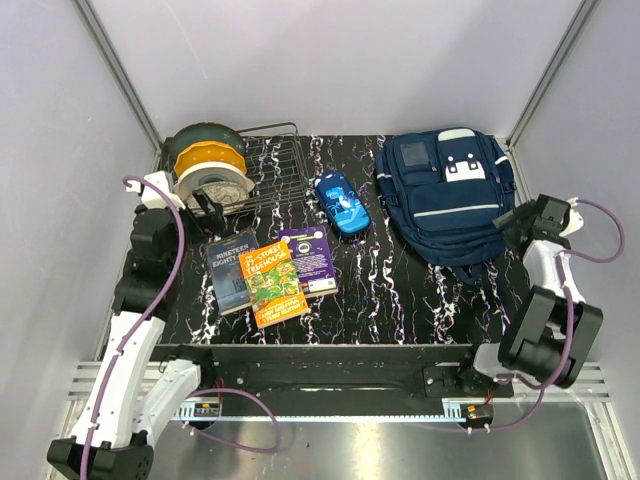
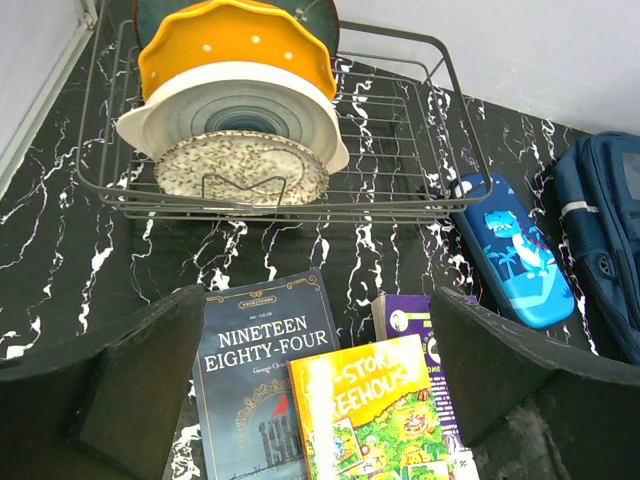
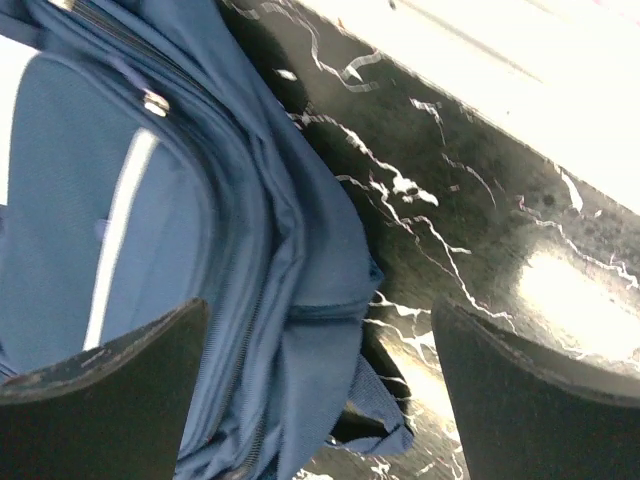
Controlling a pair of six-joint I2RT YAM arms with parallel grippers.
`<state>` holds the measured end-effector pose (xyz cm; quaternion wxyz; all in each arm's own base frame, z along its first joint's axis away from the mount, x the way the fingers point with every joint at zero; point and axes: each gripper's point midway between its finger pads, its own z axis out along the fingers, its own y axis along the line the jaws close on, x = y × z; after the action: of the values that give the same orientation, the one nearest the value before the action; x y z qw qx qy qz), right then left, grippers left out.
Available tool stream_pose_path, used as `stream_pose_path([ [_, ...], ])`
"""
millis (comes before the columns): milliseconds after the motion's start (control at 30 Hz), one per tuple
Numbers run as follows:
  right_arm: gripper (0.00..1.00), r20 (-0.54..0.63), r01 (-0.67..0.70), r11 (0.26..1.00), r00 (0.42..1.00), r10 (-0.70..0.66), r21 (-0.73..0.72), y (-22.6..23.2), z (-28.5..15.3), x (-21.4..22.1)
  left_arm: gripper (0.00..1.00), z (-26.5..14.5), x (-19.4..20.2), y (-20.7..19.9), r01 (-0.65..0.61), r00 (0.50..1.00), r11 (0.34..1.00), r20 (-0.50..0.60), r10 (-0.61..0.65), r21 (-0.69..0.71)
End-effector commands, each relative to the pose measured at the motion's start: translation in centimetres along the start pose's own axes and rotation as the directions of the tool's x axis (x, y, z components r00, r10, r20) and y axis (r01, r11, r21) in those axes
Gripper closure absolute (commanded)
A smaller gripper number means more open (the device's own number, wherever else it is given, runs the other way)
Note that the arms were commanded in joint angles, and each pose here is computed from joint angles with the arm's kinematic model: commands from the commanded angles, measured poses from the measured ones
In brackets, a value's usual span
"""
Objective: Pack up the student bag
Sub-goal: Adjust the student bag at the center of the board.
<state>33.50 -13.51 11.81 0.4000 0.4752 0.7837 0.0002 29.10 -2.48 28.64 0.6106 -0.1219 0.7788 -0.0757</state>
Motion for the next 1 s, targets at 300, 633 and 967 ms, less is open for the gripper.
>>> stream_pose_path([
  [300,0.1,-0.262,-0.069,0.985,0.965,0.025,-0.159,2.0,3.4,5.0,0.01,-0.7,-0.8,-1.2,-0.018,0.999,0.998,0.043,0.016,0.052],
  [633,0.32,-0.328,-0.182,0.924,0.942,0.066,-0.337,5.1,2.6,6.5,0.01,-0.7,-0.7,-1.0,-0.018,0.999,0.999,0.036,0.016,0.042],
  [967,0.64,-0.271,-0.199,0.899,0.958,0.095,-0.39,5.9,1.0,5.5,0.01,-0.9,-0.8,-1.2,-0.016,0.999,0.998,0.042,0.013,0.055],
])
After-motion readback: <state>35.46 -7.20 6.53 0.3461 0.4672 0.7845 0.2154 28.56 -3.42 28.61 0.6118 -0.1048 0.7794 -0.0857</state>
